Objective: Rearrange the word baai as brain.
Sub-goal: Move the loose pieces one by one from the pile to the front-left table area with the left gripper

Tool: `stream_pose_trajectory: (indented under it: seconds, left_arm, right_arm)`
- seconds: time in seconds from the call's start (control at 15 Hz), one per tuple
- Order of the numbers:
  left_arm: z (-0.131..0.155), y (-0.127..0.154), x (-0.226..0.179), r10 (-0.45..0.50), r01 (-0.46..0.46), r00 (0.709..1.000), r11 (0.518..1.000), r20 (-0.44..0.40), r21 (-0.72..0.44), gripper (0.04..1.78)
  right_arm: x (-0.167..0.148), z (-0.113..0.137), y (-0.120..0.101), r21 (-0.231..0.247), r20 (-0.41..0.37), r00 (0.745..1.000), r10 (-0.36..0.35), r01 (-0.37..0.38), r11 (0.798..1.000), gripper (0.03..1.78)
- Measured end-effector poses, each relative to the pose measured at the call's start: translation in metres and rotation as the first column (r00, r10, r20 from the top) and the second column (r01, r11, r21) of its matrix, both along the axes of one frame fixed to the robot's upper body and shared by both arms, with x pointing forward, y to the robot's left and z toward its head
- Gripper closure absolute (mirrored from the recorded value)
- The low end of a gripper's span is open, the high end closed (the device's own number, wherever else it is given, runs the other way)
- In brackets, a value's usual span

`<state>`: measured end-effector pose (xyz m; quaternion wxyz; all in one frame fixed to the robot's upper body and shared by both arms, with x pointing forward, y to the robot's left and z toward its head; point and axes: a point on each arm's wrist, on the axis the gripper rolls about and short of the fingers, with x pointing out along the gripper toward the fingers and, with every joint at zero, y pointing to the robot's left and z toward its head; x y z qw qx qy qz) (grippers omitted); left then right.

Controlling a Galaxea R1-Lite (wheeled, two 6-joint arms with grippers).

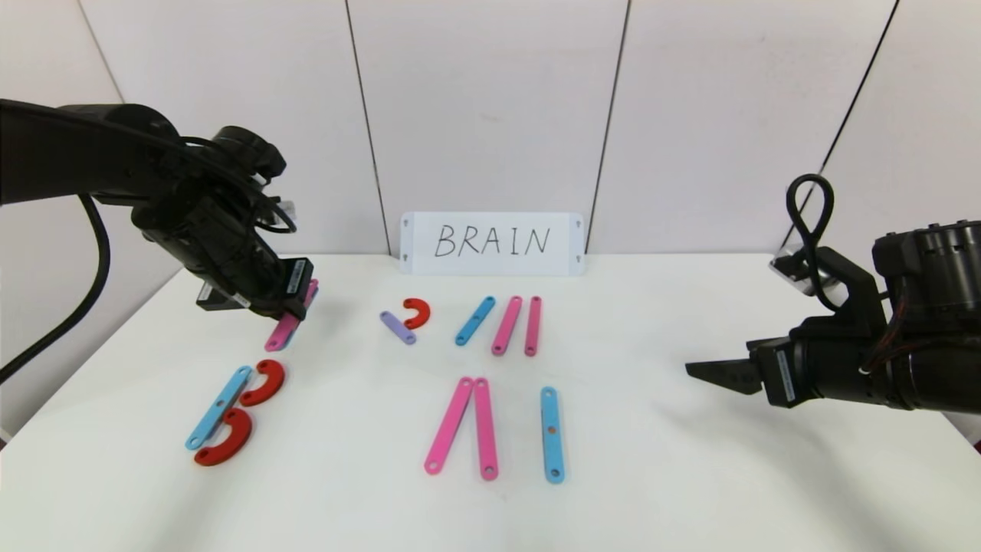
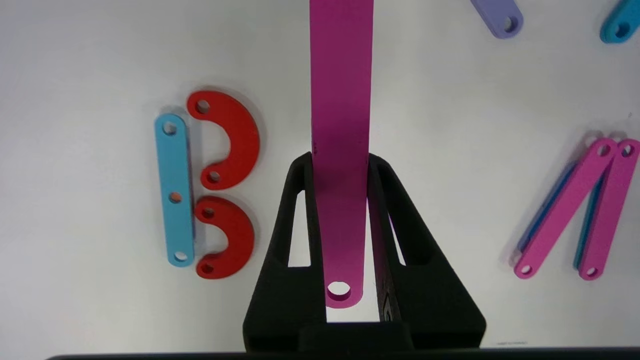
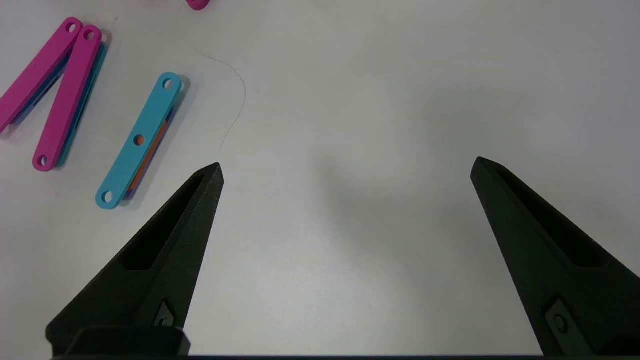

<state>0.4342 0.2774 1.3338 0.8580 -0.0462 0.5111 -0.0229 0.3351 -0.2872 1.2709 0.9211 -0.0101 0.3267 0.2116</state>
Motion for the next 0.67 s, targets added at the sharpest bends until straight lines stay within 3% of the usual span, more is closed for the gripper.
stream_pose_trajectory:
  seconds: [0.4, 0.67]
  left_arm:
    - [-0.029, -0.021, -0.019, -0.01, 0.009, 1.0, 1.0, -0.016, -0.022, 1.52]
    - [-0.057, -0.03, -0.027, -0.03, 0.03, 0.995, 1.0, -0.094, -0.003, 1.52]
  right_arm:
    - [0.0, -0.003, 0.0, -0.002, -0.012, 1.0, 0.001, -0.001, 1.0, 0.08]
    - [0.0, -0.004, 0.0, -0.003, -0.013, 1.0, 0.0, 0.0, 1.0, 0.08]
